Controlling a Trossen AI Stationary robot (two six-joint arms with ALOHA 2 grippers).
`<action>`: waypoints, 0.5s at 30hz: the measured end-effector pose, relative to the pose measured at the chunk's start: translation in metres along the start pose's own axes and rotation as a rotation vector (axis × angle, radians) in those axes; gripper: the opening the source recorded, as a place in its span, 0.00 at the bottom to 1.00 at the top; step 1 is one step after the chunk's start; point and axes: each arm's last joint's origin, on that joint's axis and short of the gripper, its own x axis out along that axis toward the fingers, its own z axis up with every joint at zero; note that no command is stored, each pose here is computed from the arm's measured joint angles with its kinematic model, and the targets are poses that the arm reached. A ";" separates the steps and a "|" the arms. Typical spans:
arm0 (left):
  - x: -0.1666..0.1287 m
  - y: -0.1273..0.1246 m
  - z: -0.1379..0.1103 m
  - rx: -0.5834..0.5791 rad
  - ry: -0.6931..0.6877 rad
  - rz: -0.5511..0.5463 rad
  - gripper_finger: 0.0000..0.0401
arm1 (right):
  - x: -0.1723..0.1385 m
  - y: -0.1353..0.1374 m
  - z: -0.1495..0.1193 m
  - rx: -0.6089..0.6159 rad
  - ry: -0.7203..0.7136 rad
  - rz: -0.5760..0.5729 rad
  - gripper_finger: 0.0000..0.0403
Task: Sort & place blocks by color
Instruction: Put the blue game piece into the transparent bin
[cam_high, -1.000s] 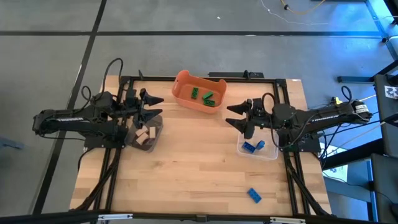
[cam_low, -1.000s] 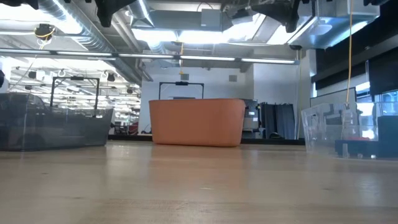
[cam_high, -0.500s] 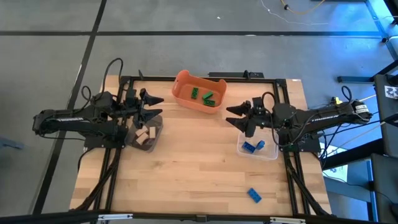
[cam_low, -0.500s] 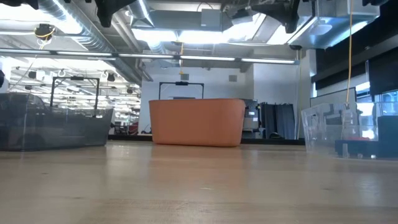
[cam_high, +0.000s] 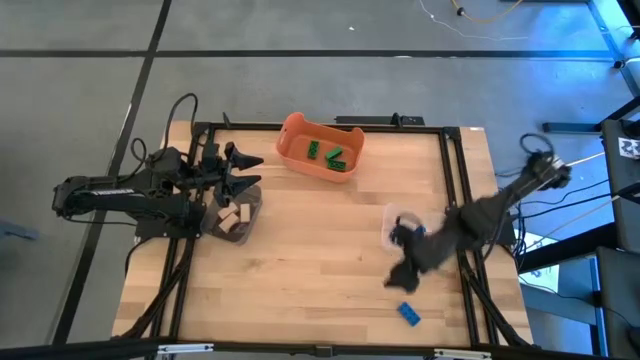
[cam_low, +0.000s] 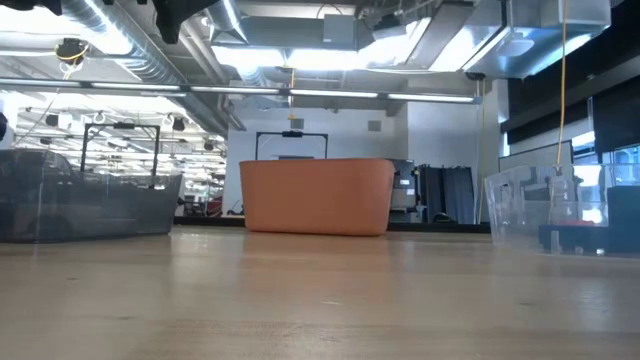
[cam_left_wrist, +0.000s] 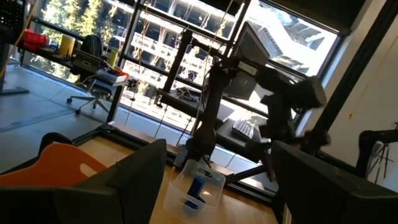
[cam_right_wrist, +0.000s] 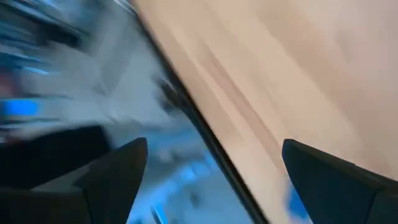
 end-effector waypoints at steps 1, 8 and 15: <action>0.000 0.000 0.000 0.000 0.000 -0.001 0.70 | 0.007 0.002 -0.009 0.039 0.063 -0.076 0.93; 0.000 0.000 0.000 0.000 0.000 0.000 0.70 | 0.075 -0.002 -0.069 0.291 0.332 -0.467 0.93; 0.000 0.000 0.000 0.003 0.001 -0.001 0.70 | 0.139 -0.024 -0.100 0.342 0.329 -0.670 0.93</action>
